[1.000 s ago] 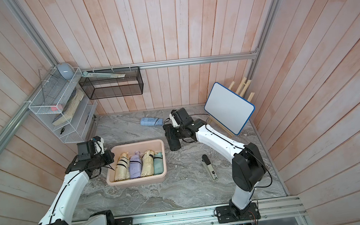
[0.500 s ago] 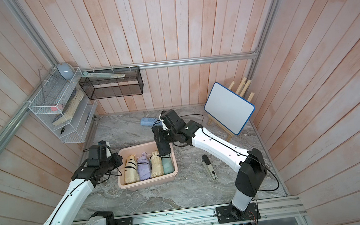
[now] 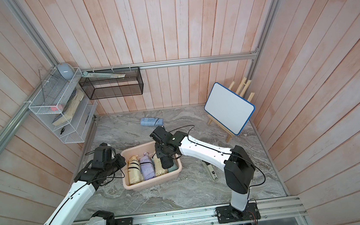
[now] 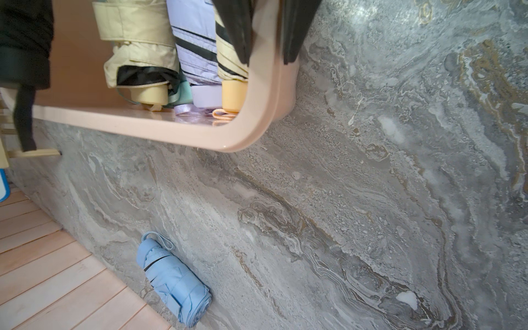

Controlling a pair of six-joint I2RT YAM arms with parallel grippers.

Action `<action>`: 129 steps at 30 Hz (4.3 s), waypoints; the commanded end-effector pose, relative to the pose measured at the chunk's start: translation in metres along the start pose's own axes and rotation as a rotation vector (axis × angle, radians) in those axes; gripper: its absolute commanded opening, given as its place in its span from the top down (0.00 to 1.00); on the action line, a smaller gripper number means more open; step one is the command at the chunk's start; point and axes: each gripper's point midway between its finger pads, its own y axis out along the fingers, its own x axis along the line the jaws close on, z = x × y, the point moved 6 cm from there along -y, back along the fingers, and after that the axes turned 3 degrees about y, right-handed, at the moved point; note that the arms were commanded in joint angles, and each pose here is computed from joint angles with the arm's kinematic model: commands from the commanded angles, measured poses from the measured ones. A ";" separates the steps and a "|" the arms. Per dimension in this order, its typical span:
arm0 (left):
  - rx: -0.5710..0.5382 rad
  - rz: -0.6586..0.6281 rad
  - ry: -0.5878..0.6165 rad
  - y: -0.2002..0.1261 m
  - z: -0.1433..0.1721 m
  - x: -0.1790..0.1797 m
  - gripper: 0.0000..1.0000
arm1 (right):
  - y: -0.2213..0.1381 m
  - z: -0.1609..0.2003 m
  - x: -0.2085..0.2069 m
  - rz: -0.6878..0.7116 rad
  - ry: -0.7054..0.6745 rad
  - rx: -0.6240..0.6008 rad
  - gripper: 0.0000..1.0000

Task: Put the umbrella into the storage box
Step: Place the umbrella in the storage box, then pick up the umbrella from the center of the board.

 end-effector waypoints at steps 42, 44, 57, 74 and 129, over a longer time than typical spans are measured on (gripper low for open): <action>-0.143 0.112 0.090 -0.056 -0.046 -0.033 0.25 | -0.063 -0.119 -0.064 -0.200 0.040 -0.512 0.21; -0.183 0.123 0.116 -0.058 -0.059 -0.041 0.22 | -0.058 -0.128 -0.078 -0.218 0.056 -0.518 0.21; -0.281 0.290 0.182 0.044 -0.152 -0.080 0.22 | -0.042 -0.156 -0.132 -0.216 0.029 -0.542 0.22; -0.192 0.412 0.144 0.192 -0.176 -0.077 0.22 | -0.044 -0.146 -0.154 -0.195 0.052 -0.525 0.24; -0.005 0.503 -0.175 0.270 -0.130 -0.083 1.00 | -0.043 -0.128 -0.155 -0.244 0.189 -0.471 0.30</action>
